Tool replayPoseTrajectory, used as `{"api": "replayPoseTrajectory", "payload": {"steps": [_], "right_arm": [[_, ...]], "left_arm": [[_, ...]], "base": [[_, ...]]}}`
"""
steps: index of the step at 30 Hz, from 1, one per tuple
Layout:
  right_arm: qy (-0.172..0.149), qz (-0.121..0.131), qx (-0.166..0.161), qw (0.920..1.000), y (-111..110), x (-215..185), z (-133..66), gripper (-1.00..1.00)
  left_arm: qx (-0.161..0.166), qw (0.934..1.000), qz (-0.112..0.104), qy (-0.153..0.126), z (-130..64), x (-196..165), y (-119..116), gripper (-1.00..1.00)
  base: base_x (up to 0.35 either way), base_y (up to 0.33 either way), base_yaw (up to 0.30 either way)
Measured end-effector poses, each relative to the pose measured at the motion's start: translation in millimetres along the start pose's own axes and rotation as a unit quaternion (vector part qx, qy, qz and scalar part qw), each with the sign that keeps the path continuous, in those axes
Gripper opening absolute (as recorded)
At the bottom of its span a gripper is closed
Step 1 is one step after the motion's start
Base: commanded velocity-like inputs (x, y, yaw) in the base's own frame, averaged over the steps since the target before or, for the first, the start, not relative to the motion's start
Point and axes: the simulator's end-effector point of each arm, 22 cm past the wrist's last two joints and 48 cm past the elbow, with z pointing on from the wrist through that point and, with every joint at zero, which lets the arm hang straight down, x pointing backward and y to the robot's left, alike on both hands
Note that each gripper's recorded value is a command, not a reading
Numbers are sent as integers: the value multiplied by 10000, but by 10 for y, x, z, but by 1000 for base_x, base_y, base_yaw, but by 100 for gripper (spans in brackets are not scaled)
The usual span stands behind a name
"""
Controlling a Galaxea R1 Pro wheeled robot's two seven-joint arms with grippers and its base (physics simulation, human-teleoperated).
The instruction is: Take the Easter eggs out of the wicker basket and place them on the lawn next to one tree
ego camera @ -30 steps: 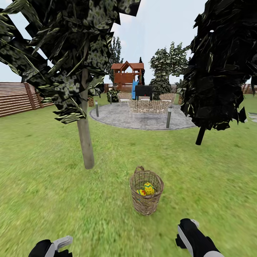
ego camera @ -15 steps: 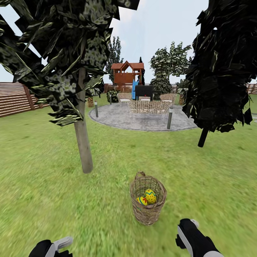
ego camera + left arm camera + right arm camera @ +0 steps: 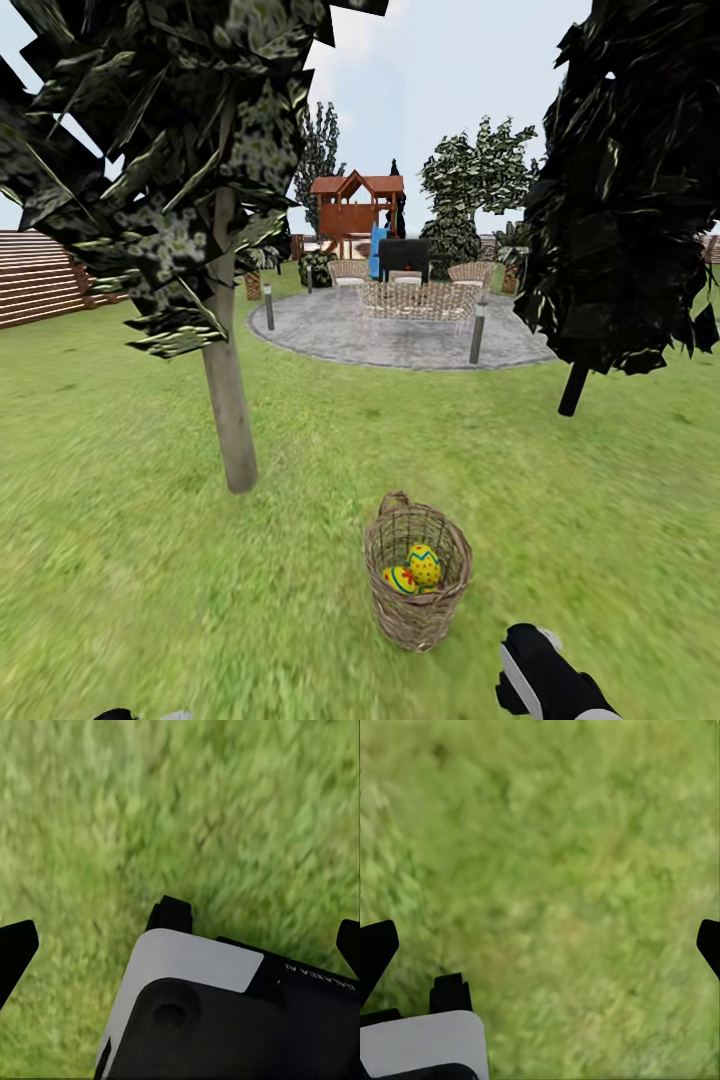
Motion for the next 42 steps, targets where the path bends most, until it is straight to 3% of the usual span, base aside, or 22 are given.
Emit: {"api": "replayPoseTrajectory", "payload": {"steps": [10, 13, 16, 18, 20, 22, 27, 42], "right_arm": [[-38, 2, 67, 10000, -58, -17, 9, 100], [-185, 52, 164, 9997, -122, -97, -3, 100], [-444, 157, 542, 9974, -317, -211, -19, 100], [-504, 219, 1021, 9933, -538, -230, -52, 100], [-498, 242, 1229, 9909, -619, -218, -69, 100], [-481, 221, 1157, 9919, -563, -207, -61, 100], [-476, 141, 590, 9970, -298, -209, -16, 100], [-474, 103, 495, 9976, -225, -205, -19, 100]], "left_arm": [[7, 9999, -16, 162, 65, 136, -20, 100], [6, 9999, -17, 166, 67, 139, -19, 100], [5, 9999, -15, 167, 67, 140, -18, 100], [6, 9999, -19, 163, 65, 136, -16, 100], [1, 9999, -19, 159, 64, 132, -9, 100], [0, 9999, -23, 157, 63, 129, -4, 100], [0, 9999, -26, 151, 61, 123, -2, 100], [-10, 9999, -32, 102, 53, 94, 18, 100]], "base": [[164, 0, 0], [125, 0, 0], [124, 0, 0], [122, 0, 0], [120, 0, 0], [109, 0, 0], [90, 0, 0], [143, 0, 0]]}}
